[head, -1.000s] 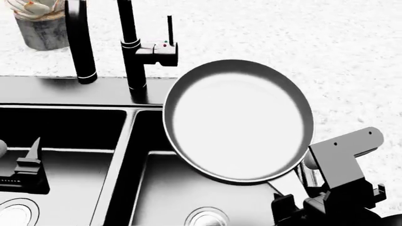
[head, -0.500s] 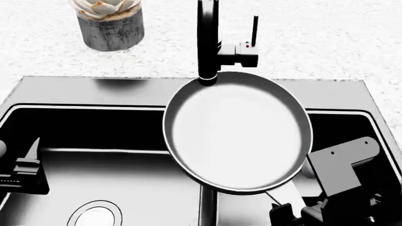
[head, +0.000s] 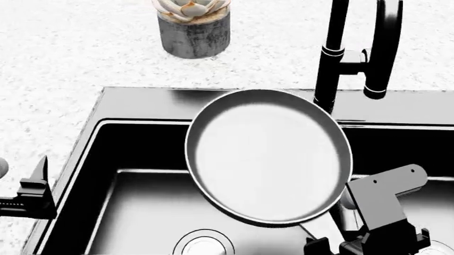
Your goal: Pick the pan and sponge and place them into the sink. Then turn on the water.
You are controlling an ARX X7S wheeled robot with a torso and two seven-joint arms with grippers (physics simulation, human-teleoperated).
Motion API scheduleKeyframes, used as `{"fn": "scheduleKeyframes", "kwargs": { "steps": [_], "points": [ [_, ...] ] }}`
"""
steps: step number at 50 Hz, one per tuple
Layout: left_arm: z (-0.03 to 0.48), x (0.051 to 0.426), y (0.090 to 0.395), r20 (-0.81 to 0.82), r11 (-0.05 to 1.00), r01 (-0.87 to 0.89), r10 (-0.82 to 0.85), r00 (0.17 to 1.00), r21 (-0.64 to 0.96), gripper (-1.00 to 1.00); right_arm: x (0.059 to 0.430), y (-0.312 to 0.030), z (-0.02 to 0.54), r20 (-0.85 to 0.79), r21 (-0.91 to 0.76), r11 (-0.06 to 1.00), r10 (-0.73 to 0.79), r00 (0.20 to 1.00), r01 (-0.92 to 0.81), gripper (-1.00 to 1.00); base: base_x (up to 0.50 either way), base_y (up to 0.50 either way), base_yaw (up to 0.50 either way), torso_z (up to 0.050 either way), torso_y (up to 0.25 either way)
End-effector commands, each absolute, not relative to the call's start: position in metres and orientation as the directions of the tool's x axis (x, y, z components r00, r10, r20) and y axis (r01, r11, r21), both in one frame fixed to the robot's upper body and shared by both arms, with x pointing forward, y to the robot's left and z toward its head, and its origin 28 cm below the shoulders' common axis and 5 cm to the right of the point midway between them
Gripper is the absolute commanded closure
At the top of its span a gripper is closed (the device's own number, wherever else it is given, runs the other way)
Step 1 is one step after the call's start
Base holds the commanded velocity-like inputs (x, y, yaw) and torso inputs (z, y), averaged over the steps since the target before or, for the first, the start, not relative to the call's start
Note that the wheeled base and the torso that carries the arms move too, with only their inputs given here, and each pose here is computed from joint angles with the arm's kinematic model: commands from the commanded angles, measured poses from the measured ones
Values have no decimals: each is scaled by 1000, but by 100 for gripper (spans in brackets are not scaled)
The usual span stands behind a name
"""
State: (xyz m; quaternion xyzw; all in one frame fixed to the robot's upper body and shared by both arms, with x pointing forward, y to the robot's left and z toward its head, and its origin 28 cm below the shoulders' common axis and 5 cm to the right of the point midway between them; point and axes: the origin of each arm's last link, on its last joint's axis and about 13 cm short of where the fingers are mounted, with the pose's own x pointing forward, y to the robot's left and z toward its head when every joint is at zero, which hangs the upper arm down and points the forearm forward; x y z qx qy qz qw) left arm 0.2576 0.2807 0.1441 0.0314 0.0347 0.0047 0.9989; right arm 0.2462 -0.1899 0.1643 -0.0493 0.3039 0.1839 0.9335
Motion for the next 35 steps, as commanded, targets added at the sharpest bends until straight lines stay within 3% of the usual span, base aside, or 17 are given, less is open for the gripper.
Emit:
{"fn": "scheduleKeyframes", "kwargs": {
  "steps": [1,15,35],
  "points": [
    [143,258,281,-70,998,-5,9,997,62,-100,248,-191,172,-537,27,923,336,774,-383,100,4,500,0,0,11],
    [144,257,280,-69,998,-4,9,998,65,-100,248,-185,167,-561,45,911,363,744,-410,100,9,333,0,1,1],
    [141,257,284,-76,998,-7,12,997,61,-100,286,-153,137,-663,82,866,417,622,-493,100,0,0,0,1,2]
  ]
}}
